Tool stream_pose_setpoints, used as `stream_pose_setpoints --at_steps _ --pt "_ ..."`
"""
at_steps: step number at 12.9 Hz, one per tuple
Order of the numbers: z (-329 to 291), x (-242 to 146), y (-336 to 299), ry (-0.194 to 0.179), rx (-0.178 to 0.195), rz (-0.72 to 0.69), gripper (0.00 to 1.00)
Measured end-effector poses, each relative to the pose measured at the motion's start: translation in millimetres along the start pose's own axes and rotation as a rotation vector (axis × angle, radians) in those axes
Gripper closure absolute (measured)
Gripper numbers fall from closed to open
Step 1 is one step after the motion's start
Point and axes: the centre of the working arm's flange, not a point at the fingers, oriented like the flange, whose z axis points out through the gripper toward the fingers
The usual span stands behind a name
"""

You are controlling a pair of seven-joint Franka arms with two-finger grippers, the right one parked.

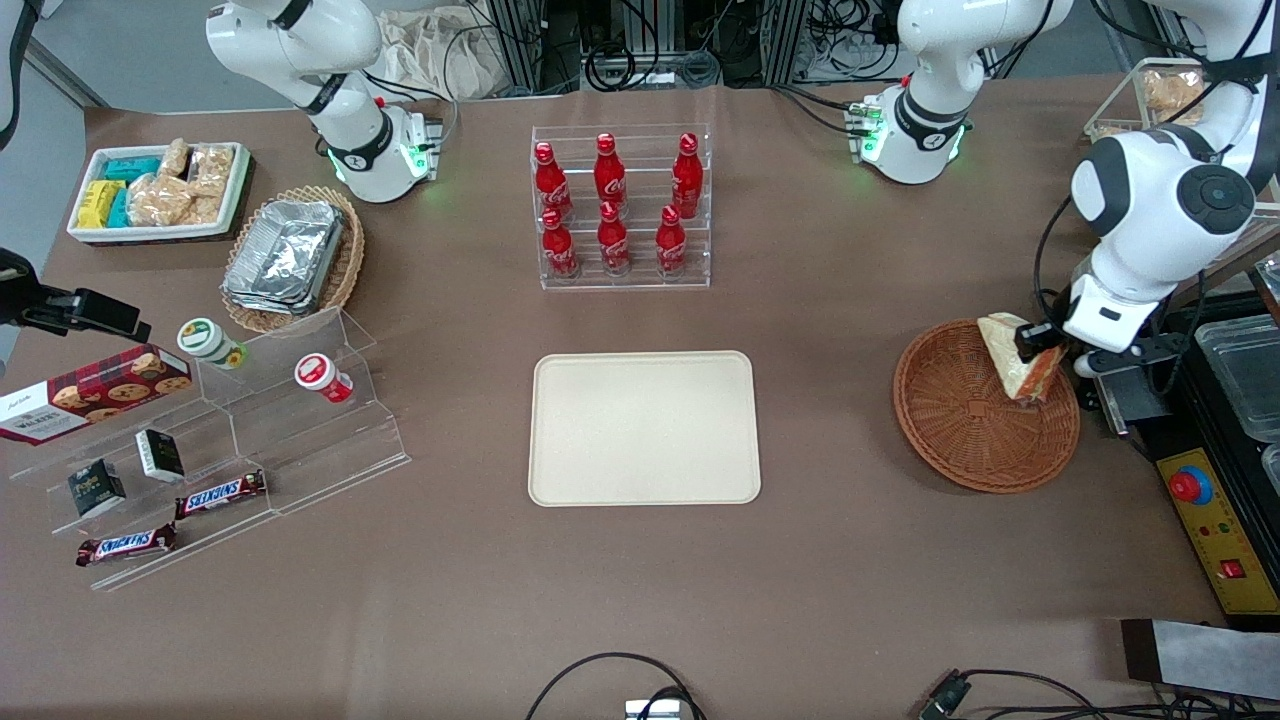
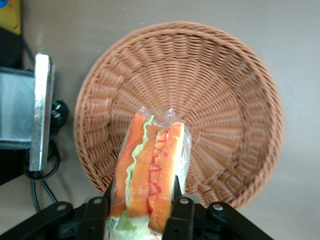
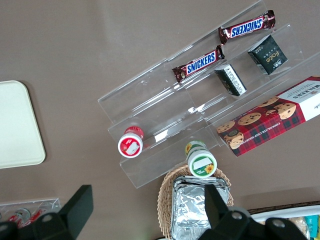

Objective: Place sandwich from basket to tray
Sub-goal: 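Lift the sandwich out of the basket with the left gripper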

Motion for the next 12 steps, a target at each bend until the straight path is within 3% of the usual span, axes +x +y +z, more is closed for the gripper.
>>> stream_pose_setpoints --at_steps 6,12 --pt "-42 5 73 -0.021 0.021 0.159 0.58" --pt "-76 -9 181 0.004 0.046 0.221 0.58"
